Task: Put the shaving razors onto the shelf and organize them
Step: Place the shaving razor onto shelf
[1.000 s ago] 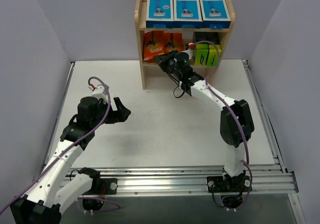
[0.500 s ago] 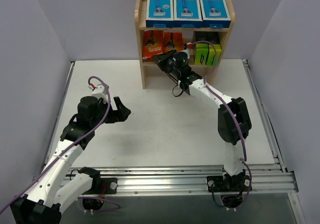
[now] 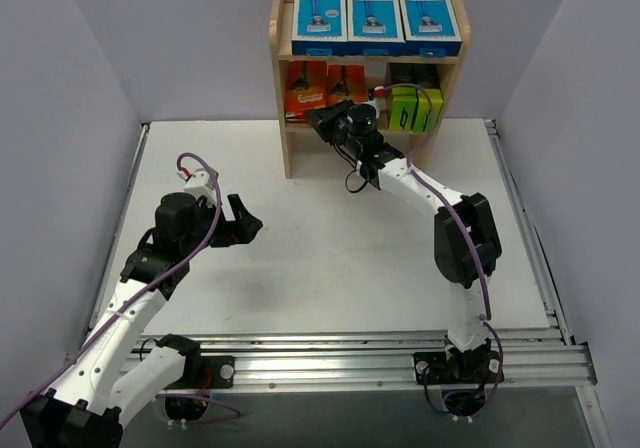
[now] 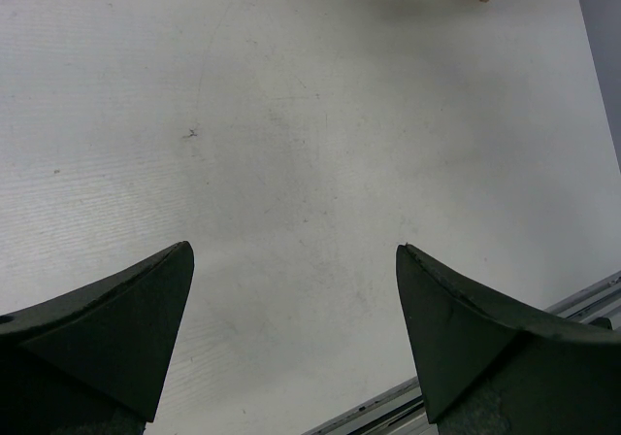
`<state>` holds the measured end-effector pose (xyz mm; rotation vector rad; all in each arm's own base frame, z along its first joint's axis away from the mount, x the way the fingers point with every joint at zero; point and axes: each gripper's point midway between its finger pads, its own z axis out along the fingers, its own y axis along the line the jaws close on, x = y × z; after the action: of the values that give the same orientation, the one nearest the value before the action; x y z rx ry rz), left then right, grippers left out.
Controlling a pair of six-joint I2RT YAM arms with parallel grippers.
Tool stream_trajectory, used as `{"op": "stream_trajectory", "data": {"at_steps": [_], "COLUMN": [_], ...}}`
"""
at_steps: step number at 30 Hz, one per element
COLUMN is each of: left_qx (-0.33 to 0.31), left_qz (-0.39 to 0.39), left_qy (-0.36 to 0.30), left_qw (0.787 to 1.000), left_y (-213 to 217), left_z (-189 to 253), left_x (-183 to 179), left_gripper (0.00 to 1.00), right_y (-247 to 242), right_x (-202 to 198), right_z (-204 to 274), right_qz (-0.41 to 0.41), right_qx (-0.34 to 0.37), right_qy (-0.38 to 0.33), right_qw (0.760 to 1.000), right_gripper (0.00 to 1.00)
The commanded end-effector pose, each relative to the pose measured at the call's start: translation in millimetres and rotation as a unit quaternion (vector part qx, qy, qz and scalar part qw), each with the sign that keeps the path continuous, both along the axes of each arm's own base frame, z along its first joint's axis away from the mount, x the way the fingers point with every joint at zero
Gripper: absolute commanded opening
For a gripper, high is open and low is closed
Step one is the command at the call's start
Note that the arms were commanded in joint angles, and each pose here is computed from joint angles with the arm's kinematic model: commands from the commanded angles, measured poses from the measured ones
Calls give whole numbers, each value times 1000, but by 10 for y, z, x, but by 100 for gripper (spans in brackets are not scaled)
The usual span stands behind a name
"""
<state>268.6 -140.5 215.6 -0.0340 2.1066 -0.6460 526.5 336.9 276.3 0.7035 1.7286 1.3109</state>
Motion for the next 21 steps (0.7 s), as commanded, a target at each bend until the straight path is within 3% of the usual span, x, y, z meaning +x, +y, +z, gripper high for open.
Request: {"op": "stream_trajectory", "data": {"at_steps": [1,9,14,17,21], "left_qx": [-11,-13,-13,-13,-13], "left_qz": [-4,-6,-6,-6,-6], "left_qy": [-35,-37,-37,-37,-37], "left_qw": [999,999,999,999,999], "left_y": [-13,-18,-18,-16,-16], "left_z": [250,257,257,256,256], "left_x": [41,33,33,34,34], "left_gripper": [94,94,94,94,94], "right_y": [26,14,-1,-1,-18], "right_x": [9,-9,-12,-24,-31], "right_z": [247,219,224,232,261], "right_qz": [11,10,9,9,7], "right_qx": [21,21,21,20,18], "right_qy": [-33,-27,-26,-26,-27], "right_qw": [999,999,999,999,999], "right_gripper": [0,15,19,29,35]}}
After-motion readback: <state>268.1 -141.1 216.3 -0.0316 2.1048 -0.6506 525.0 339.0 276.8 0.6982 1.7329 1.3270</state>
